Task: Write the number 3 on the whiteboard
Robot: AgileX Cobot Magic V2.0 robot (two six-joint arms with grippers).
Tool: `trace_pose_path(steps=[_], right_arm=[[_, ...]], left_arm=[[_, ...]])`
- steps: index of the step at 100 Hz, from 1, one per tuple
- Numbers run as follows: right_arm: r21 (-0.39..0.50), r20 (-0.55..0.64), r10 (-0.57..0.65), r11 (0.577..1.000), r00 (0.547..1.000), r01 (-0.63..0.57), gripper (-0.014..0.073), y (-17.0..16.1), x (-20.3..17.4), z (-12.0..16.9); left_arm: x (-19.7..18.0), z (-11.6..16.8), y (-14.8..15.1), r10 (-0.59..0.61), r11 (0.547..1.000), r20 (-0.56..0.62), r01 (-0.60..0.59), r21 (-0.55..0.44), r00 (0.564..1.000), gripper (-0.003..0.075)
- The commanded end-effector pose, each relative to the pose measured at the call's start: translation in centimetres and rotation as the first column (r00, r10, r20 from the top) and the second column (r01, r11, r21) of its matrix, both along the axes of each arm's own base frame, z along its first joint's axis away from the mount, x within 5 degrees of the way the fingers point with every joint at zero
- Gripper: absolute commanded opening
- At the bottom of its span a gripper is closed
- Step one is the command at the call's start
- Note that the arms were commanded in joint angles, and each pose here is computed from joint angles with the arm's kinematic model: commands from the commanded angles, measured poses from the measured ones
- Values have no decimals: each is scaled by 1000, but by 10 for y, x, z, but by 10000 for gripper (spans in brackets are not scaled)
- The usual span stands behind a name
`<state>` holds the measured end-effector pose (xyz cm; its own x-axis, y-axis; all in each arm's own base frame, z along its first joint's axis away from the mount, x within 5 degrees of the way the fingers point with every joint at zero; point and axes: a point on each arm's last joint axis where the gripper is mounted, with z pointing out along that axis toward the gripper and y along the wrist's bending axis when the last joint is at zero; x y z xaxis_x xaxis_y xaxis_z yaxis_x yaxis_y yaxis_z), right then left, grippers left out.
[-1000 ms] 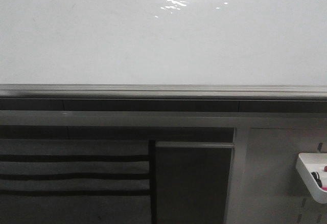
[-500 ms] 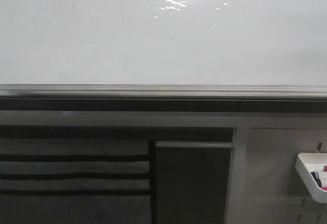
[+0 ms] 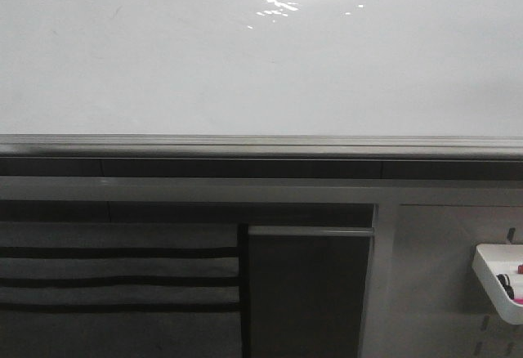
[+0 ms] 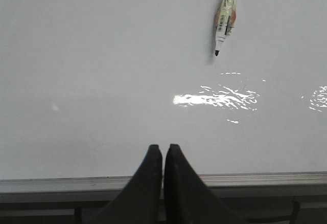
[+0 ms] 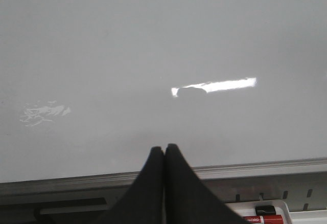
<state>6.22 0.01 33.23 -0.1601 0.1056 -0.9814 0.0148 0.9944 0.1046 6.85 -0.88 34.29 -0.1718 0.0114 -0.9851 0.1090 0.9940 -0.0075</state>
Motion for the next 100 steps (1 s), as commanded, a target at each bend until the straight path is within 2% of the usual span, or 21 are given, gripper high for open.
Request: trace_pose_path(steps=[1, 11, 16, 21, 30, 31, 38, 43, 47, 51, 100], right_arm=[[-17, 98, -7, 1000, 995, 8, -64, -1, 1, 17], [-23, 94, -8, 1000, 996, 10, -9, -1, 2, 17], [-33, 93, -11, 999, 996, 14, 64, -1, 3, 17], [-37, 93, -12, 999, 996, 16, 186, -2, 3, 17], [-40, 93, -13, 999, 996, 17, 405, -2, 3, 17], [-40, 93, -13, 999, 996, 17, 454, -2, 3, 17], [-40, 93, -13, 999, 996, 17, 574, -2, 3, 17], [-40, 88, -13, 999, 996, 17, 616, -2, 3, 17], [-40, 80, -13, 999, 997, 16, 627, -2, 3, 16], [-40, 75, -13, 999, 997, 16, 626, -2, 2, 16], [-29, 94, -10, 1000, 996, 13, 626, -1, 3, 17]], left_arm=[[2, 18, 1, 11, 1000, 108, -9, -15, 994, -18], [2, 20, 1, 14, 1000, 126, -13, -13, 992, -13], [2, 20, 1, 16, 1000, 129, -15, -7, 992, 8], [2, 20, 1, 16, 1000, 129, -15, -7, 992, 59], [2, 20, 1, 16, 1000, 130, -16, -7, 991, 229], [2, 20, 1, 16, 1000, 130, -16, -7, 991, 262], [2, 20, 1, 17, 1000, 133, -16, -7, 991, 419], [2, 20, 1, 17, 1000, 132, -16, -7, 991, 510], [2, 20, 1, 15, 1000, 132, -13, -15, 991, 557], [2, 20, 1, 13, 1000, 131, -10, -23, 991, 571], [2, 22, 0, 10, 999, 143, -2, -51, 990, 565]])
